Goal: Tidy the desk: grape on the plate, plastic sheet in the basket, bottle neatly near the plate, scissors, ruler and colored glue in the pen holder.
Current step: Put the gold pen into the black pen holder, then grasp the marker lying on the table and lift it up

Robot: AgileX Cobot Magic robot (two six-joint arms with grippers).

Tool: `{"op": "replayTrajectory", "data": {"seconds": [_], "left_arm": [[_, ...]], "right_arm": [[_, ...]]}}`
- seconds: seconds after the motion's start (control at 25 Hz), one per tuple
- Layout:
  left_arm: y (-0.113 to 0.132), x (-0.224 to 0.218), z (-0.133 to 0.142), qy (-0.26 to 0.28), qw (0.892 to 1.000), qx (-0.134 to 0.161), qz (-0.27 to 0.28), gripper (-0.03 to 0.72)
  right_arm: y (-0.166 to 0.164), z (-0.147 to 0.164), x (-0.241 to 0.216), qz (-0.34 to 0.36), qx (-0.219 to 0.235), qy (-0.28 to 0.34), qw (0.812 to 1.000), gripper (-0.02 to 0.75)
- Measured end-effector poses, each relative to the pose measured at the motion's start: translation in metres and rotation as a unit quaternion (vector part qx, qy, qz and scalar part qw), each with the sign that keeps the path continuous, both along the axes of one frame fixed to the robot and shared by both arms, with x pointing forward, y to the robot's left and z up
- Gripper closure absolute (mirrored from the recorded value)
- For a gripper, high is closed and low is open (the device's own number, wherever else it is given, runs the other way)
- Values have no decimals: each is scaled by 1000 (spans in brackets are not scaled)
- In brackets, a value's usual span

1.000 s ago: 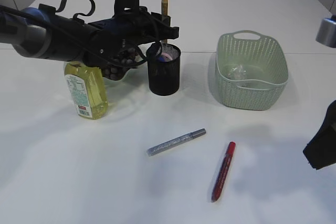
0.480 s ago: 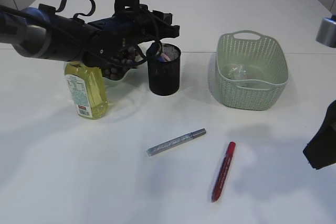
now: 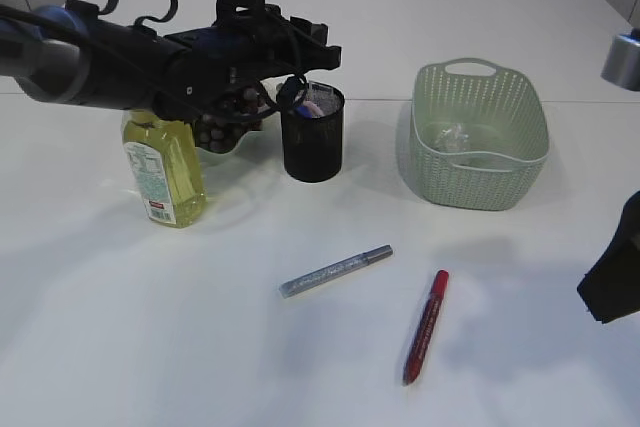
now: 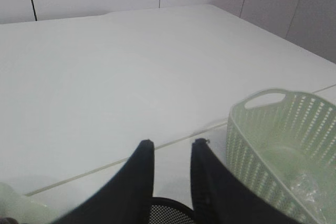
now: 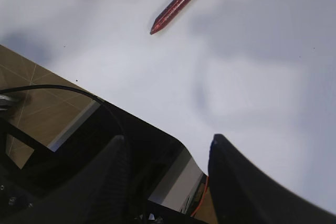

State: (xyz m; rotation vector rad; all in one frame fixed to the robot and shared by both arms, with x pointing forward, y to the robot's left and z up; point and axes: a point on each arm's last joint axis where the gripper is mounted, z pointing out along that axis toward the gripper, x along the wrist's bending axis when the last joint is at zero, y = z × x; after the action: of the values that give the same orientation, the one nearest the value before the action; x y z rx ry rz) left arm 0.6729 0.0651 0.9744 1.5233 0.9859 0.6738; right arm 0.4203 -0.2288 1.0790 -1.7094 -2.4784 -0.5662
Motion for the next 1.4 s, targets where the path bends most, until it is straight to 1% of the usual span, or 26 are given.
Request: {"op": "replayTrajectory", "data": {"seconds": [0.16, 0.32, 0.4, 0.6, 0.68, 0.76, 0.84, 0.96, 1.08, 1.2, 1.28, 1.32, 1.4], "left_arm": [[4, -6, 14, 25, 999, 25, 0, 503], [8, -16, 32, 63, 996, 59, 1, 501], [8, -24, 39, 90, 993, 78, 2, 501], [8, -42, 56, 134, 985, 109, -1, 501], [6, -51, 60, 155, 980, 126, -5, 500], [4, -61, 62, 180, 972, 150, -12, 500], [-1, -72, 61, 203, 962, 179, -24, 499], [-6, -88, 56, 250, 941, 222, -39, 498], [-9, -104, 48, 302, 912, 269, -66, 498], [-14, -118, 43, 332, 886, 304, -110, 498], [-17, -126, 41, 343, 870, 322, -147, 498], [-18, -129, 40, 351, 863, 326, -162, 498], [-18, -132, 41, 356, 853, 335, -184, 498]], "right_arm": [[0, 0, 0, 0, 0, 0, 1000, 341], [0, 0, 0, 0, 0, 0, 1000, 341], [0, 0, 0, 0, 0, 0, 1000, 341], [0, 0, 0, 0, 0, 0, 1000, 340], [0, 0, 0, 0, 0, 0, 1000, 340], [0, 0, 0, 0, 0, 0, 1000, 341], [0, 0, 0, 0, 0, 0, 1000, 341], [0, 0, 0, 0, 0, 0, 1000, 341], [0, 0, 0, 0, 0, 0, 1000, 341], [0, 0, 0, -13, 2, 5, 1000, 341], [0, 0, 0, -48, 7, 18, 999, 341], [0, 0, 0, -65, 8, 23, 998, 341], [-2, -1, 0, -89, 0, 29, 996, 341]]}}
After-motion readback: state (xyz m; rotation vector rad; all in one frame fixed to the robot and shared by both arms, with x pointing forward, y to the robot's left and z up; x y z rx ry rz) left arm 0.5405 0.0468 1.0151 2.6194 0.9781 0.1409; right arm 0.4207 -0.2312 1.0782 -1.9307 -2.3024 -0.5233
